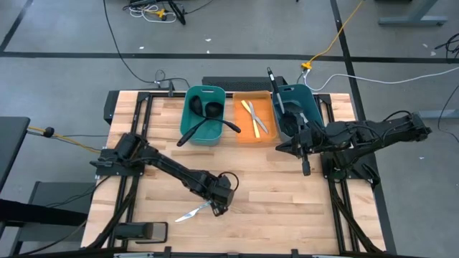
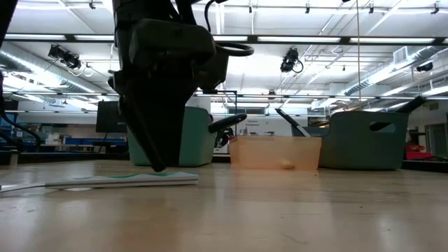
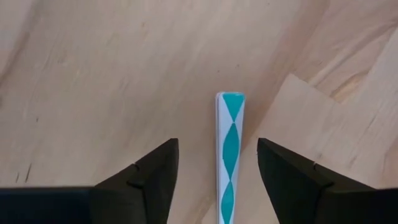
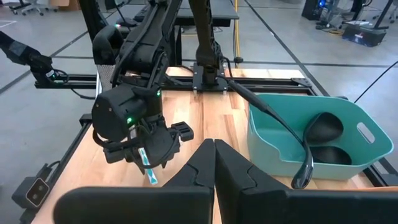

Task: Pick & Place Kitchen Items
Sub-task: Put the white patterned table knife into the orange bin

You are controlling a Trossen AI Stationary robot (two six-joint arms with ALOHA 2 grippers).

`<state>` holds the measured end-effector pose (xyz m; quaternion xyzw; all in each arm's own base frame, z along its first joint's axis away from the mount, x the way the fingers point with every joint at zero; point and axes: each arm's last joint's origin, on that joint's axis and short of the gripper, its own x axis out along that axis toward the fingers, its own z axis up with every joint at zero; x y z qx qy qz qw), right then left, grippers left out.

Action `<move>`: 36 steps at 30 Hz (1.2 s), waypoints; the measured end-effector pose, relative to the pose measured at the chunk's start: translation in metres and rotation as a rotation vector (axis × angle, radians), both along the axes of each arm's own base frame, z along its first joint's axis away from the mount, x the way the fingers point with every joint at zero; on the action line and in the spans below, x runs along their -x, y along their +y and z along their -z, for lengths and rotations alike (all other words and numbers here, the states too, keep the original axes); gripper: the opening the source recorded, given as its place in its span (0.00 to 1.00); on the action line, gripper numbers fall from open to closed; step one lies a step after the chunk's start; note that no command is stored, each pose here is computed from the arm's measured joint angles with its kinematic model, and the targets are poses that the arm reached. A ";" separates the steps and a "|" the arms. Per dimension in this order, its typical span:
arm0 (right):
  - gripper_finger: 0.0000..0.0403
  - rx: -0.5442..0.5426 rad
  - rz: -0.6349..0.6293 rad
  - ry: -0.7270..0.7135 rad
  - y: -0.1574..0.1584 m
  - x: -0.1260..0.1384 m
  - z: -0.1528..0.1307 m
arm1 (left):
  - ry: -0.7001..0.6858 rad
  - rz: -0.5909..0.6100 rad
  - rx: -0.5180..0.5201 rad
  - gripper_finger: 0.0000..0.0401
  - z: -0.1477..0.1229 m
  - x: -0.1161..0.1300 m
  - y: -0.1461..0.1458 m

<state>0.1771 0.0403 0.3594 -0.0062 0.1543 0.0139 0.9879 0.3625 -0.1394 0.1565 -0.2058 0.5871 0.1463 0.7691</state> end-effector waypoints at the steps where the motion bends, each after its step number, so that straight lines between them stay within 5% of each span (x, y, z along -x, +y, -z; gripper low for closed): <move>1: 0.01 0.000 0.000 0.001 0.000 0.000 0.000 | 0.000 -0.006 0.001 0.56 0.000 0.000 0.000; 36: 0.01 -0.017 0.008 0.028 0.000 0.001 0.003 | -0.046 0.128 0.120 0.58 -0.003 -0.007 -0.004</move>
